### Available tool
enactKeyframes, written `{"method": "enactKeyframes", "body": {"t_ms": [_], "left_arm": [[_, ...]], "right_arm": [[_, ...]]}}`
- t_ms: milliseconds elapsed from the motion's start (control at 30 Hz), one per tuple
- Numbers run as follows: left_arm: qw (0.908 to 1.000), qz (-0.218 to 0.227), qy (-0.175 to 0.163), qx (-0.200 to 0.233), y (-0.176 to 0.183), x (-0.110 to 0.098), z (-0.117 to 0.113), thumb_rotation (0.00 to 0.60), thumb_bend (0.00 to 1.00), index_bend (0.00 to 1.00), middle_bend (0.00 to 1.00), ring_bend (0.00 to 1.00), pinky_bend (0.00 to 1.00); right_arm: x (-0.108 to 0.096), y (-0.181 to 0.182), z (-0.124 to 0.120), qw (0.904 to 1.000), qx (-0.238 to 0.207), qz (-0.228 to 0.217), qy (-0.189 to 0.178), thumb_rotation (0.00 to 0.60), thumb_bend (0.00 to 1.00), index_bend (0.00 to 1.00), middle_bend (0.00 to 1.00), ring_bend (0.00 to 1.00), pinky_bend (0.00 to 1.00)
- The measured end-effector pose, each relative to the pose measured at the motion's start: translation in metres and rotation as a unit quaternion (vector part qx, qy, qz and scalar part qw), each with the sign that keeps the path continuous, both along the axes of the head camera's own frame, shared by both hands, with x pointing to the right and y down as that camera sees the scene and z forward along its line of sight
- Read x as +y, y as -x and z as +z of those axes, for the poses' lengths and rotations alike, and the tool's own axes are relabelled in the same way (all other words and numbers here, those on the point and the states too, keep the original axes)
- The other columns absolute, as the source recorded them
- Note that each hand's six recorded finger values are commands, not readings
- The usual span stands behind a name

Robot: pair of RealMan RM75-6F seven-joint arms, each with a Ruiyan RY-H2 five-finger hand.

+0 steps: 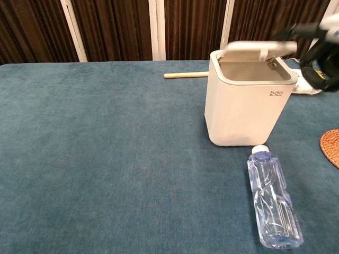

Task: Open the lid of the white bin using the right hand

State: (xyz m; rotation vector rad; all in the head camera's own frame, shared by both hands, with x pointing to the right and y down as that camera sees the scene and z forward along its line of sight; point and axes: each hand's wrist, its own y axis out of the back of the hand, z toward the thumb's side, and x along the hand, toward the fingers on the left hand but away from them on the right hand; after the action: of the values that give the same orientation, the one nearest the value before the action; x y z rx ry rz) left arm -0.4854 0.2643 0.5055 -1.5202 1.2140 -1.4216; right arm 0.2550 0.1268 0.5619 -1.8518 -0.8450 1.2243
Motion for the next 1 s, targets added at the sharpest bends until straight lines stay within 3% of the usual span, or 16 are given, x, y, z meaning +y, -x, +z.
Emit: {"method": "enactKeyframes", "body": {"t_ms": [133, 200, 300, 433, 733, 1000], "left_arm": [[1.0, 0.003, 0.002, 0.0, -0.002, 0.0, 0.001, 0.6, 0.16, 0.16, 0.02, 0.0, 0.0], [1.0, 0.005, 0.003, 0.001, -0.004, 0.001, 0.001, 0.6, 0.16, 0.16, 0.02, 0.0, 0.0], [1.0, 0.007, 0.003, 0.0, -0.005, 0.002, 0.001, 0.6, 0.16, 0.16, 0.02, 0.0, 0.0], [1.0, 0.004, 0.003, -0.002, -0.004, 0.002, 0.001, 0.6, 0.16, 0.16, 0.02, 0.0, 0.0], [0.9997, 0.012, 0.016, -0.012, -0.006, 0.003, 0.006, 0.6, 0.16, 0.16, 0.02, 0.0, 0.0], [0.9993, 0.018, 0.026, -0.018, -0.008, 0.002, 0.008, 0.6, 0.16, 0.16, 0.03, 0.0, 0.0]], "right_arm": [[0.0, -0.03, -0.017, 0.9974, -0.018, 0.055, -0.042, 0.6, 0.46, 0.09, 0.41, 0.52, 0.59], [0.006, -0.055, -0.022, 0.9945, -0.006, 0.083, -0.064, 0.6, 0.42, 0.09, 0.36, 0.44, 0.48], [0.014, -0.079, -0.018, 0.9922, 0.013, 0.104, -0.068, 0.6, 0.39, 0.09, 0.32, 0.39, 0.39], [0.027, -0.104, -0.01, 0.9901, 0.031, 0.121, -0.064, 0.6, 0.35, 0.09, 0.28, 0.34, 0.34], [0.064, -0.14, 0.011, 0.9837, 0.088, 0.119, -0.102, 0.6, 0.33, 0.09, 0.23, 0.26, 0.27], [0.08, -0.154, 0.014, 0.9824, 0.088, 0.116, -0.117, 0.6, 0.33, 0.09, 0.22, 0.25, 0.24]]}}
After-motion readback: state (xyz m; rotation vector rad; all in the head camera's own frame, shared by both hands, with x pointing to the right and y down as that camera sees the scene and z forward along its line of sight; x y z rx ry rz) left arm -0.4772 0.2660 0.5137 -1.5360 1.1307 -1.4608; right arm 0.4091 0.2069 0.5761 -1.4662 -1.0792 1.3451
